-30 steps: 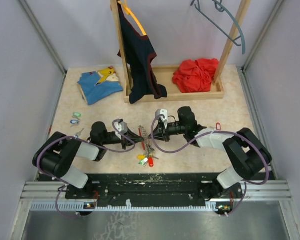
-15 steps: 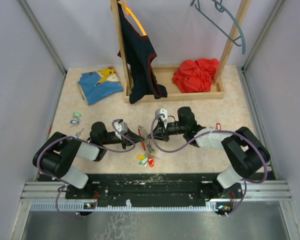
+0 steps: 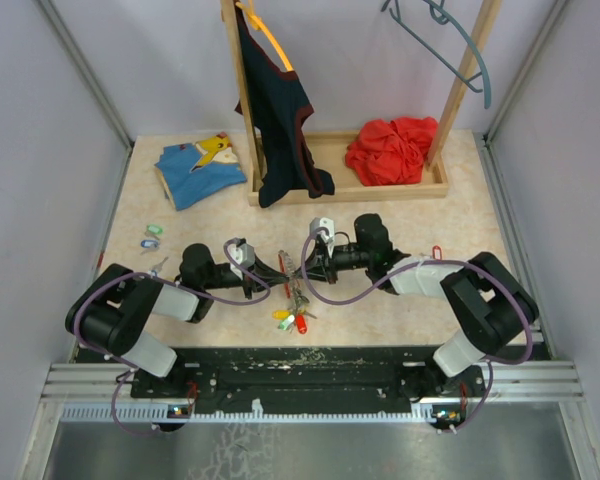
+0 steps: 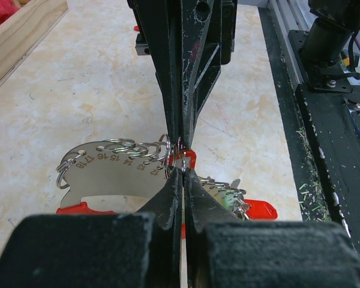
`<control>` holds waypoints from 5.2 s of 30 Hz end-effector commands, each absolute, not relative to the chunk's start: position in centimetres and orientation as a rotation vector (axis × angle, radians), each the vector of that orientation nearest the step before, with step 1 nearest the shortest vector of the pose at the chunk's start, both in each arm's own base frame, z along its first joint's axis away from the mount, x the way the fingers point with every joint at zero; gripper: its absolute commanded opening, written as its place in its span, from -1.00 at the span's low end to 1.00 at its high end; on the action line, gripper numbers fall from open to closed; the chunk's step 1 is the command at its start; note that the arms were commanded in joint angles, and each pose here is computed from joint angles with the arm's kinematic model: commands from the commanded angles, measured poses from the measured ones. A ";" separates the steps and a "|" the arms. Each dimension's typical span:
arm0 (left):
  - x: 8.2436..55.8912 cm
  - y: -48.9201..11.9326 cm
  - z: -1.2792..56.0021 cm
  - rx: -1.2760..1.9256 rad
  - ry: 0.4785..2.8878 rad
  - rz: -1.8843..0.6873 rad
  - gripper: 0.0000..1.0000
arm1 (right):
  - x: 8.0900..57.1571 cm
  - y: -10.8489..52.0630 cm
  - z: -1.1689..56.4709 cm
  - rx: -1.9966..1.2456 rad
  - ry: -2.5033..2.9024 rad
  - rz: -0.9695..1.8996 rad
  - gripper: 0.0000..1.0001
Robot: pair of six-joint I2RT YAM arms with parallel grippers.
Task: Put the keys on the keyring
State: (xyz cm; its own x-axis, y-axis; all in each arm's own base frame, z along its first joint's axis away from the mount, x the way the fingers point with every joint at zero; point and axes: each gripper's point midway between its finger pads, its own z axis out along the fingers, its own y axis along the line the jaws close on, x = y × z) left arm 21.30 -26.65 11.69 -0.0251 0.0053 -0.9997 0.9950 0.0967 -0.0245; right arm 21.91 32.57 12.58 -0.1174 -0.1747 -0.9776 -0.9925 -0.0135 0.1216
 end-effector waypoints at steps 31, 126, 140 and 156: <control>20.9 -26.8 12.6 1.150 1.214 -1.153 -1.00 | 21.8 32.4 13.9 -1.304 1.330 1.297 -1.00; 20.0 -27.0 13.3 1.150 1.178 -1.202 -1.00 | 21.1 34.4 13.4 -1.350 1.331 1.292 -1.00; 20.2 -26.9 13.6 1.121 1.194 -1.204 -1.00 | 21.2 34.2 12.9 -1.369 1.339 1.233 -1.00; 20.6 -26.8 13.4 1.104 1.218 -1.190 -1.00 | 21.8 33.6 12.4 -1.350 1.365 1.163 -1.00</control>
